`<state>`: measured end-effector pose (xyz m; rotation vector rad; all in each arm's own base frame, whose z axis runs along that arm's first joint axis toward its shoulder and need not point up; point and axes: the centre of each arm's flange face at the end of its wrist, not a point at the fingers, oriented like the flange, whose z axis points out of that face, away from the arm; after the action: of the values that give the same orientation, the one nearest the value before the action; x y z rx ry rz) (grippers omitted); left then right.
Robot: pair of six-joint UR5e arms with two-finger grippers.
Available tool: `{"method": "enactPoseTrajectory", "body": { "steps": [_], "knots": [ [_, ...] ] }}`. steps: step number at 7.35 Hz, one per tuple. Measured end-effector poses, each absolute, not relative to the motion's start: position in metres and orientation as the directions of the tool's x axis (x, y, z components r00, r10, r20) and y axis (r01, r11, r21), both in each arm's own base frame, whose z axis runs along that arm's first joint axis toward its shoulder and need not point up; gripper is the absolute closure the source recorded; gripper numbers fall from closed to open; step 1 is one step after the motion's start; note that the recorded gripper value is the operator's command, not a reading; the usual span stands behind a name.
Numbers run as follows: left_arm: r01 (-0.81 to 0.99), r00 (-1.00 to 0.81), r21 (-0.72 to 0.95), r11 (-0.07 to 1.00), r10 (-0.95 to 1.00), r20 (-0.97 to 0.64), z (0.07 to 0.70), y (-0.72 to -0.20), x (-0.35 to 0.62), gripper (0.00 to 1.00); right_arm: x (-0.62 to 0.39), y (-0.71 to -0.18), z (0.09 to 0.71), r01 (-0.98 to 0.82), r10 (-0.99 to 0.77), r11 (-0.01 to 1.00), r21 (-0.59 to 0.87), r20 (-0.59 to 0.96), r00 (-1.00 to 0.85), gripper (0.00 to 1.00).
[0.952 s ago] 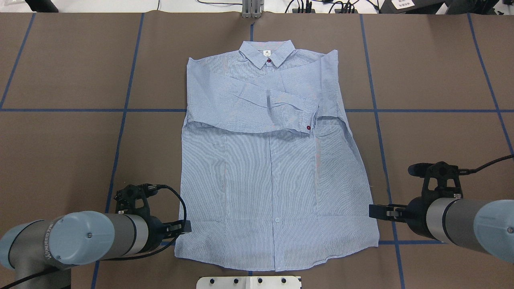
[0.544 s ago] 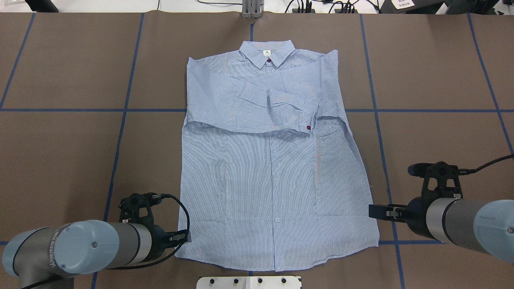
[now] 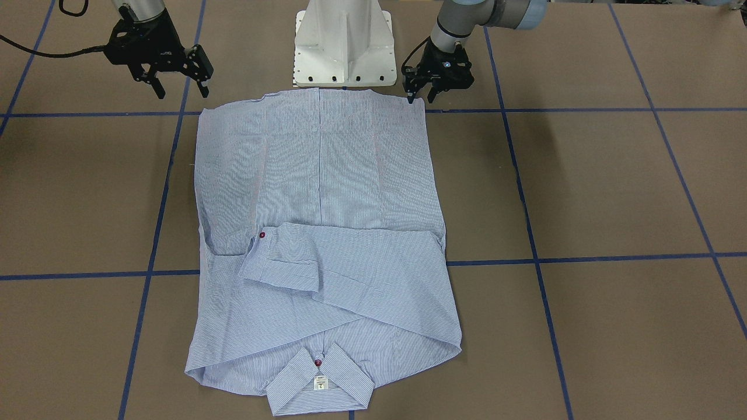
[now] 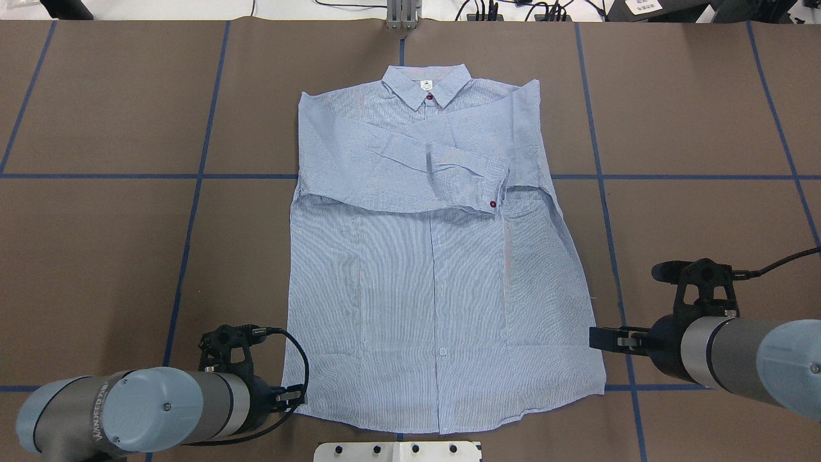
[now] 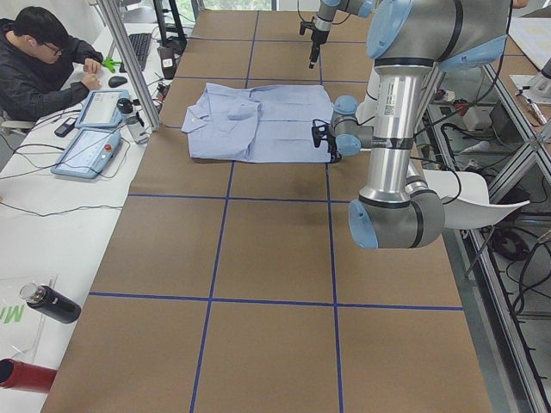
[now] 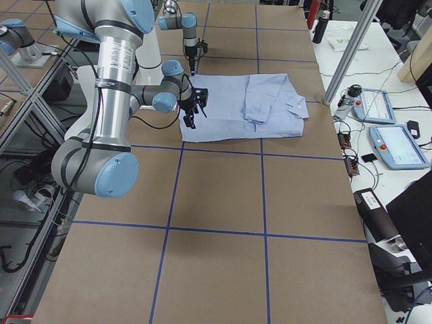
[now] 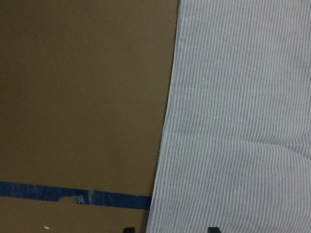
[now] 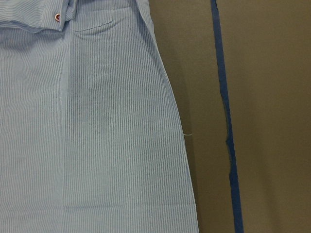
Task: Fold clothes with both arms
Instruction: 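Lower both grippers onto the near hem corners and grasp them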
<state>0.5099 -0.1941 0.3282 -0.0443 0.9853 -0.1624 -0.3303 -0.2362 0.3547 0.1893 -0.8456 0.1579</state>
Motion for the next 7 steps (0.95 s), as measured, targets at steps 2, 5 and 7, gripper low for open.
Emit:
{"method": "enactPoseTrajectory", "body": {
  "steps": [2,5,7],
  "knots": [
    [0.111,0.545,-0.106,0.988,-0.15,-0.825,0.3235,-0.1938,0.5133,0.47,-0.3304,-0.2362,0.3544,-0.213,0.063,0.972,0.103,0.755,0.653,0.0],
    [0.109,0.559,-0.102,0.989,-0.146,-0.816,0.3249,-0.1939,0.5147,0.51,-0.3305,-0.2362,0.3543,-0.213,0.063,0.972,0.103,0.755,0.653,0.0],
    [0.109,0.562,-0.101,0.989,-0.145,-0.814,0.326,-0.194,0.5152,0.5,-0.3305,-0.2362,0.3543,-0.213,0.063,0.972,0.103,0.755,0.653,0.0]
  ]
}}
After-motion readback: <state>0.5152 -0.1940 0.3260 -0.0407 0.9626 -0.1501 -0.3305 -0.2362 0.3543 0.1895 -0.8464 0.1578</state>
